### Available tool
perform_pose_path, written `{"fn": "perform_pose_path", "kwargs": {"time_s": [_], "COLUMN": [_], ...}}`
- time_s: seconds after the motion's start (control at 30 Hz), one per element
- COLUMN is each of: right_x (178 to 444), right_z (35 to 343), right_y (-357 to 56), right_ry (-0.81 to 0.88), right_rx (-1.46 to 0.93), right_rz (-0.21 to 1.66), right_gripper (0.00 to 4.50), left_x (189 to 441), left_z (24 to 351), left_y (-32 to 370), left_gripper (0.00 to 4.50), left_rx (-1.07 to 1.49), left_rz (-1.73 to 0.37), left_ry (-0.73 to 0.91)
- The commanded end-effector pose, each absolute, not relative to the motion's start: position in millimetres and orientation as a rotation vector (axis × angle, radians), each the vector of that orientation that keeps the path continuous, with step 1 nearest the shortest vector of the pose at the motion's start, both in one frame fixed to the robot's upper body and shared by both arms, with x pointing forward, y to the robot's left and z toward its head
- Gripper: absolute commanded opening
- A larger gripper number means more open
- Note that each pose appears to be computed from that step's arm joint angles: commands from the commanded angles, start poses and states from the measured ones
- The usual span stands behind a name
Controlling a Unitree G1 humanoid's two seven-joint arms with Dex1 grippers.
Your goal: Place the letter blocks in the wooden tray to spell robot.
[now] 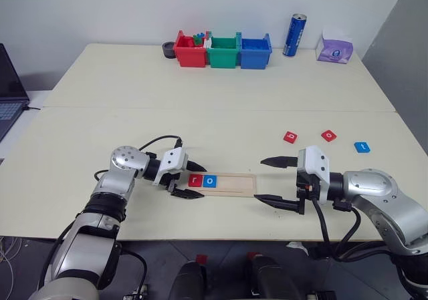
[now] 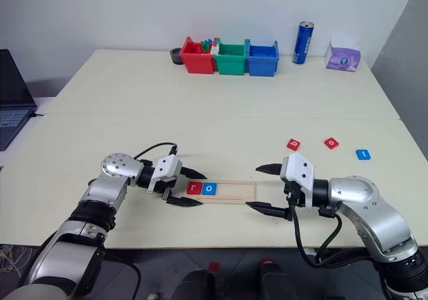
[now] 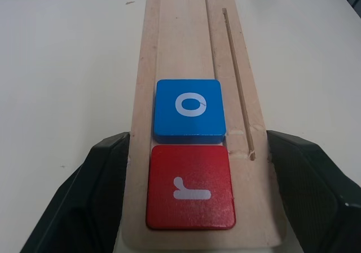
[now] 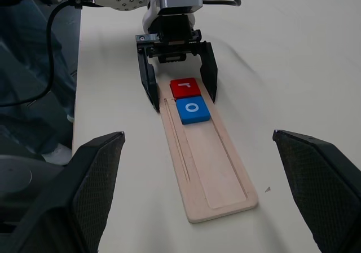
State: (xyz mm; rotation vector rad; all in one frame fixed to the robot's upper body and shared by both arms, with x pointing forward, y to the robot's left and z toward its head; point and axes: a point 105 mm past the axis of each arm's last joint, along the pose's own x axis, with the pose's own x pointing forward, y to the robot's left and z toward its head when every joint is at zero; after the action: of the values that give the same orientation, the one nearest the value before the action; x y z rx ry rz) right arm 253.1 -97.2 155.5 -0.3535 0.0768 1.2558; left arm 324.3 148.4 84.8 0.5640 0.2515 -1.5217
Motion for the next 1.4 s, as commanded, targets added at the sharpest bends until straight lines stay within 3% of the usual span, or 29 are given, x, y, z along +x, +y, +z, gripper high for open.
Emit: {"fn": "perform_pose_path", "kwargs": {"time_s": [0.03,0.4,0.6,0.8,0.93,1.07,1.4], "right_x": [252.8,260.7,271.7,310.9,342.6,365.0,393.9], "right_z": [163.8,169.2,178.4,171.9,156.2,138.2,125.3], "right_y": [-92.8,-95.1,-104.2,-128.3,-144.4,-157.8,-172.0], "right_ry": [0.029,0.027,0.008,0.001,0.008,0.029,0.057], "right_rx": [-0.377,-0.342,-0.284,-0.235,-0.177,-0.192,-0.250], "right_rz": [1.276,1.254,1.153,0.845,0.677,0.636,0.650], "right_gripper": [4.50,4.50,4.50,4.50,4.50,4.50,4.50], "left_x": [325.3,320.9,319.5,331.2,325.2,306.7,302.6], "left_z": [89.2,106.8,141.7,179.3,181.5,176.9,174.8], "left_y": [146.0,147.6,158.0,140.2,121.9,101.7,90.4], "left_gripper": [4.42,4.47,4.47,4.47,4.47,4.47,4.47], "left_rx": [0.566,0.587,0.607,0.489,0.376,0.330,0.300], "left_rz": [-1.520,-1.534,-1.508,-1.353,-1.323,-1.373,-1.334], "left_ry": [0.225,0.204,0.179,-0.025,-0.057,-0.053,-0.067]}}
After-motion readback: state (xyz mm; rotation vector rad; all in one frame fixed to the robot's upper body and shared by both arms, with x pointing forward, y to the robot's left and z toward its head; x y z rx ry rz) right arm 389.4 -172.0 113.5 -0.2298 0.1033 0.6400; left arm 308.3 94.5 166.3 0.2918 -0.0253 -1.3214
